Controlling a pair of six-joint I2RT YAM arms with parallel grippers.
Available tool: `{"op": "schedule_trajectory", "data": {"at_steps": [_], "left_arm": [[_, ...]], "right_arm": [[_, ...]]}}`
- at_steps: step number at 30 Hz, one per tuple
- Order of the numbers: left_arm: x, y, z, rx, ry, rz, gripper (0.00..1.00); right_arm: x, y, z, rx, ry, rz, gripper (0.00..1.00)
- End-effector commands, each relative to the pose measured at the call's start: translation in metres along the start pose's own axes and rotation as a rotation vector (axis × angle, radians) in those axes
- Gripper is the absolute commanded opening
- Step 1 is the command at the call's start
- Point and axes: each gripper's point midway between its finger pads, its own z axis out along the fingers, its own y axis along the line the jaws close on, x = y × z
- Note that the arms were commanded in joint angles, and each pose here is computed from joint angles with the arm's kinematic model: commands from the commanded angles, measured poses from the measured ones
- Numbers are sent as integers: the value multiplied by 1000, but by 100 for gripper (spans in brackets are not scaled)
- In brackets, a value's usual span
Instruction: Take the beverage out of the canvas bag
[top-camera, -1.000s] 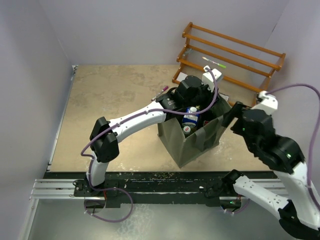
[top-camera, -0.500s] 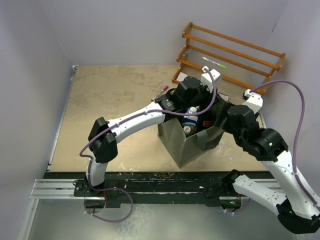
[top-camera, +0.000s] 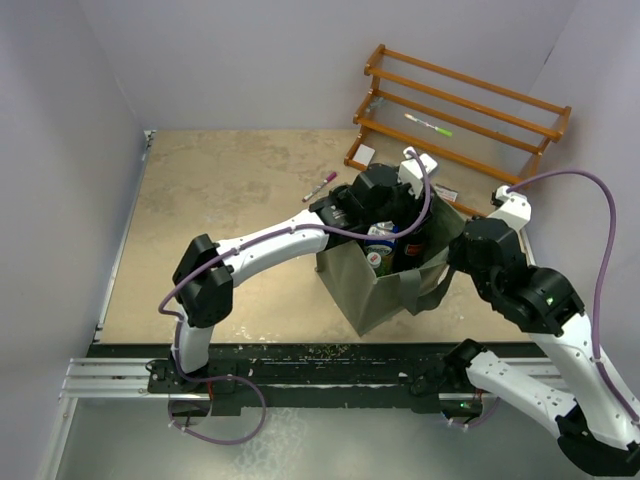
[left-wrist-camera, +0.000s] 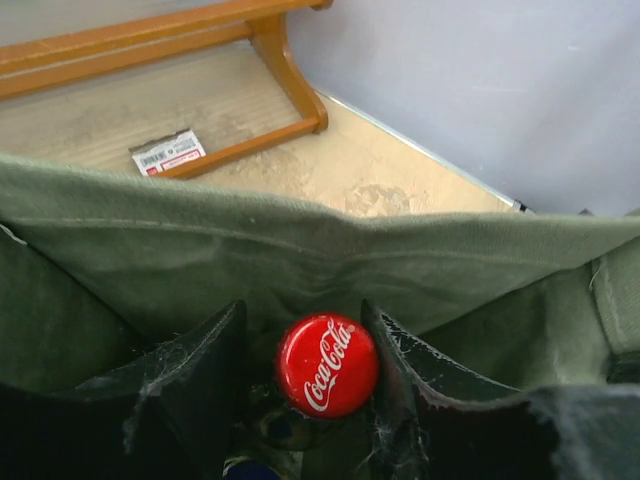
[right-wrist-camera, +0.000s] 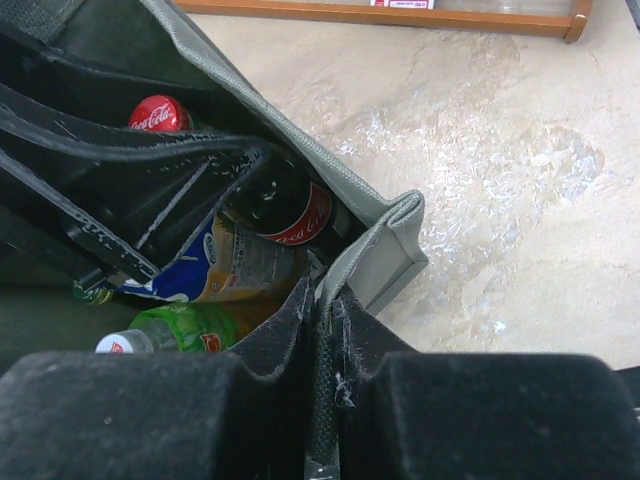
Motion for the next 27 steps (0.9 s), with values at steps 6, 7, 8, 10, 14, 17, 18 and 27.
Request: {"op": "schedule_trajectory", "data": {"at_steps": [6, 7, 8, 10, 14, 17, 18, 27], "left_arm": [[5, 4, 7, 7, -22, 71, 55], [6, 5, 9, 8, -25, 70, 56], [6, 4, 12, 12, -32, 68, 56], [9, 4, 17, 17, -43, 64, 56], [9, 4, 22, 29, -70, 78, 55], [10, 4, 25, 37, -83, 94, 41], [11, 4, 26, 37, -82, 101, 34], [-44, -3, -1, 25, -177, 126, 0]], "right_arm": [[-16, -5, -7, 4, -65, 32, 12], [-17, -5, -7, 3, -67, 33, 12], [-17, -5, -7, 3, -67, 31, 12], [-17, -5, -7, 4, -68, 30, 12], [-19, -5, -8, 4, -74, 29, 12], [-20, -5, -8, 3, -78, 28, 12], [-20, -5, -8, 4, -79, 29, 12], [-21, -9, -9, 13, -89, 25, 11]]}}
